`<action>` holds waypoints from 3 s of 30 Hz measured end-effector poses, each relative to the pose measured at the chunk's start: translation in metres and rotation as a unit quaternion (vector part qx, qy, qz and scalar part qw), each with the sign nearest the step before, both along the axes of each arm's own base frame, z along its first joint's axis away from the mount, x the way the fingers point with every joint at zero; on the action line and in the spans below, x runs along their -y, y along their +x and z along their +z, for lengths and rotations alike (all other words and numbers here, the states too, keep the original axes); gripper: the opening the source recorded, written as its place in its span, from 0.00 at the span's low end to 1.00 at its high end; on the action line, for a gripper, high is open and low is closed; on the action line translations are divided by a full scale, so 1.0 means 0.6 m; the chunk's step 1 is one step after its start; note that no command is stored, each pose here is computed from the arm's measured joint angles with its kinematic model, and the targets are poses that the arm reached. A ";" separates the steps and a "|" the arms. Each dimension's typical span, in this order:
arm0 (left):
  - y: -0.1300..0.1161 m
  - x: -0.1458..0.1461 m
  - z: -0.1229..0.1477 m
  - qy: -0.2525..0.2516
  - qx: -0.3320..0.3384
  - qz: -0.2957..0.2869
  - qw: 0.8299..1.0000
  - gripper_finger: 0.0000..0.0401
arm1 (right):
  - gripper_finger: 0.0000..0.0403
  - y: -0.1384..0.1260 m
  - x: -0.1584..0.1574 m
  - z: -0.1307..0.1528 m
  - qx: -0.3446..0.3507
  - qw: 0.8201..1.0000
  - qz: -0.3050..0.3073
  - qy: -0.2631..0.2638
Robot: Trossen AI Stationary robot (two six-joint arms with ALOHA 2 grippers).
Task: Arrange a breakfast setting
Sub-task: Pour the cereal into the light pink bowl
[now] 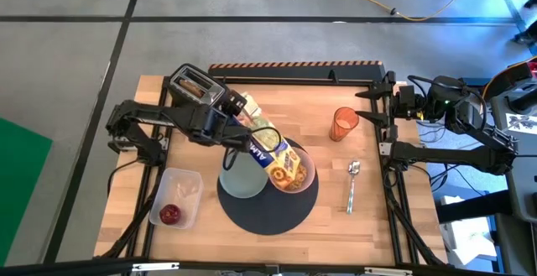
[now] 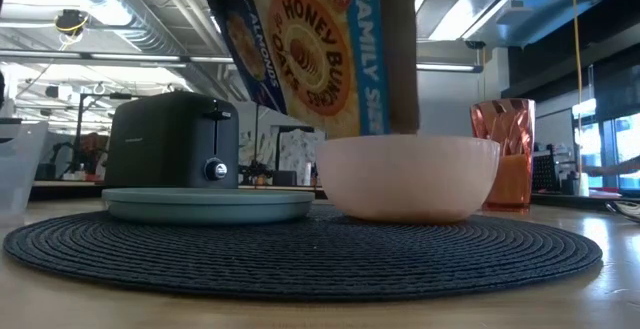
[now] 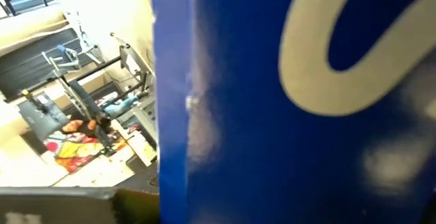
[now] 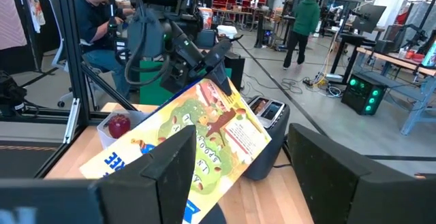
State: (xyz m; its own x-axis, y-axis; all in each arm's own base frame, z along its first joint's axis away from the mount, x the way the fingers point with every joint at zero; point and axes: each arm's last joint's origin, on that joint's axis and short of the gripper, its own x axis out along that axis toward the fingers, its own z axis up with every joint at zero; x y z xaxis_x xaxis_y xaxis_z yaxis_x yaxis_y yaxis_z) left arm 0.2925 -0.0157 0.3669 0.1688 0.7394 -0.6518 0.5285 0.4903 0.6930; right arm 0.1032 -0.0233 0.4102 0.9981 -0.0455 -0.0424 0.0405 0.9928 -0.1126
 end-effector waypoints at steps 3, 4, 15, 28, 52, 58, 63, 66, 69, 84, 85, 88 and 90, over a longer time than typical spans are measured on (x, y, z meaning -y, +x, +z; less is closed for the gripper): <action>-0.006 -0.005 0.005 -0.027 0.015 0.013 0.999 0.48 | 0.55 0.000 -0.001 0.000 0.000 1.000 0.006 0.000; -0.007 -0.005 0.006 -0.030 0.017 0.014 0.999 0.48 | 0.55 0.000 -0.001 0.000 0.000 1.000 0.006 0.002; -0.006 -0.007 0.007 -0.002 0.010 0.008 1.000 0.48 | 0.55 0.004 0.001 -0.002 -0.005 1.000 0.006 0.009; -0.006 -0.011 0.006 -0.006 0.002 0.006 1.000 0.48 | 0.55 0.004 0.001 -0.001 -0.004 1.000 0.006 0.009; -0.001 0.000 0.001 -0.003 0.002 -0.001 1.000 0.48 | 0.55 0.004 0.001 -0.001 -0.004 1.000 0.006 0.009; -0.002 0.005 0.004 0.030 -0.005 -0.013 0.999 0.48 | 0.55 0.004 0.001 -0.001 -0.004 1.000 0.006 0.009; -0.003 0.011 0.005 0.040 -0.008 -0.022 0.999 0.48 | 0.55 0.004 0.001 -0.001 -0.004 1.000 0.006 0.009; -0.003 0.012 0.005 0.042 -0.009 -0.024 0.999 0.48 | 0.55 0.004 0.001 -0.001 -0.004 1.000 0.006 0.009; -0.003 0.014 0.005 0.042 -0.009 -0.026 0.999 0.48 | 0.55 0.004 0.001 -0.001 -0.004 1.000 0.006 0.008; -0.003 0.017 0.005 0.053 -0.009 -0.030 0.998 0.48 | 0.55 0.004 0.001 -0.001 -0.003 1.000 0.006 0.008; -0.002 0.015 0.005 0.053 -0.009 -0.027 0.998 0.48 | 0.55 0.004 0.001 -0.001 -0.003 1.000 0.006 0.008; -0.003 0.017 0.005 0.052 -0.007 -0.028 0.998 0.48 | 0.55 0.004 0.001 -0.001 -0.003 1.000 0.006 0.008; -0.002 0.016 0.005 0.049 -0.008 -0.028 0.998 0.48 | 0.55 0.004 0.001 -0.001 -0.003 1.000 0.006 0.008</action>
